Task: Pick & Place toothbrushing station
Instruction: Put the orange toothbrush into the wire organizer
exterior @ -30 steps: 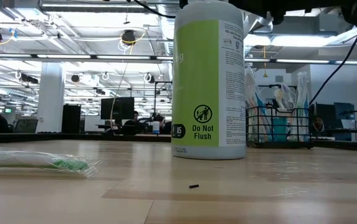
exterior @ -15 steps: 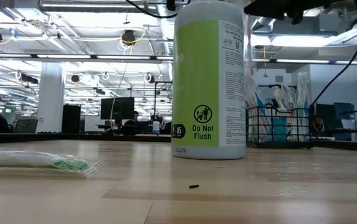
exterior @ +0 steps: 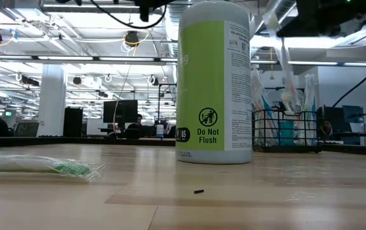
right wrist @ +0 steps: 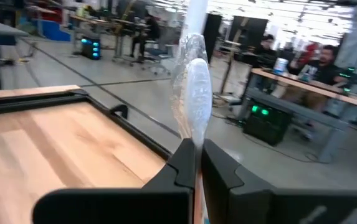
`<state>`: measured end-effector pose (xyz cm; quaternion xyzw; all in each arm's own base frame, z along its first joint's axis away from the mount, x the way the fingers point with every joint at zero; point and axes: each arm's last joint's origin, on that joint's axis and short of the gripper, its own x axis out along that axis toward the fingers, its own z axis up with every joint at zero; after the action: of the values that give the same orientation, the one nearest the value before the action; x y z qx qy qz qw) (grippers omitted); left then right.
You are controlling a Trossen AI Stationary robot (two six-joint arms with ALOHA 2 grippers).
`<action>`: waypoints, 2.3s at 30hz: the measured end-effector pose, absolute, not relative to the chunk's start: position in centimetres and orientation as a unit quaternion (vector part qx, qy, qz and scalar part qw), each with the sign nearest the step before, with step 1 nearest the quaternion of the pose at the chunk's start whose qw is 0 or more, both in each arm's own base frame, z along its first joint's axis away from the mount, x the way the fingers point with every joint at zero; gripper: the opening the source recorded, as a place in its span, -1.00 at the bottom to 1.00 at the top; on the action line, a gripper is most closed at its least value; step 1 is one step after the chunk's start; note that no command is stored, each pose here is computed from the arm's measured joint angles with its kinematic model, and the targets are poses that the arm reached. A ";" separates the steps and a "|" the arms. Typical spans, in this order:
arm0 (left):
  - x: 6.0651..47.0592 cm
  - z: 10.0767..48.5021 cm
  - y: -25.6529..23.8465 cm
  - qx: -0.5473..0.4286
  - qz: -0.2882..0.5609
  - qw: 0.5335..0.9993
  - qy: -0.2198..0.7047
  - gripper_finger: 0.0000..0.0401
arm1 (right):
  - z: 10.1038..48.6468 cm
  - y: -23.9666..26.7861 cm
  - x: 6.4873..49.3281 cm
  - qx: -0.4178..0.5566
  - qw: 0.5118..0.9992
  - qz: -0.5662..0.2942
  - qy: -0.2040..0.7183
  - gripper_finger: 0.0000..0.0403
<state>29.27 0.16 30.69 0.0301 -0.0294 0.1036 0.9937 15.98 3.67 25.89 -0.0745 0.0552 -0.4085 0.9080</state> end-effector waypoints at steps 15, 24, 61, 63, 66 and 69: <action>27.1 29.7 0.1 0.005 0.101 0.994 -0.030 -0.98 | 24.1 1.6 11.4 -0.059 0.872 -0.485 0.032 -1.00; 27.1 29.6 0.1 0.005 0.101 0.994 -0.029 -0.98 | 22.3 0.5 10.0 -0.058 0.850 -0.522 0.034 -1.00; 27.1 29.6 0.1 0.007 0.100 0.995 -0.028 -0.98 | 18.1 -2.3 9.6 0.010 0.853 -0.522 -0.002 -1.00; 27.1 29.6 0.1 0.006 0.100 0.995 -0.028 -0.98 | 17.8 -2.3 9.6 0.015 0.853 -0.522 -0.003 -1.00; 27.1 29.6 0.1 0.005 0.100 0.995 -0.029 -0.98 | 17.2 -2.4 9.6 0.020 0.851 -0.525 -0.004 -1.00; 27.1 29.6 0.1 0.005 0.101 0.995 -0.028 -0.98 | 16.4 -2.5 9.6 0.028 0.848 -0.530 -0.002 -1.00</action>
<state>27.11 0.06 29.59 0.0054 -0.0284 0.1006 0.9945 9.58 -2.51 16.42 0.0276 -0.0020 -0.5296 0.8478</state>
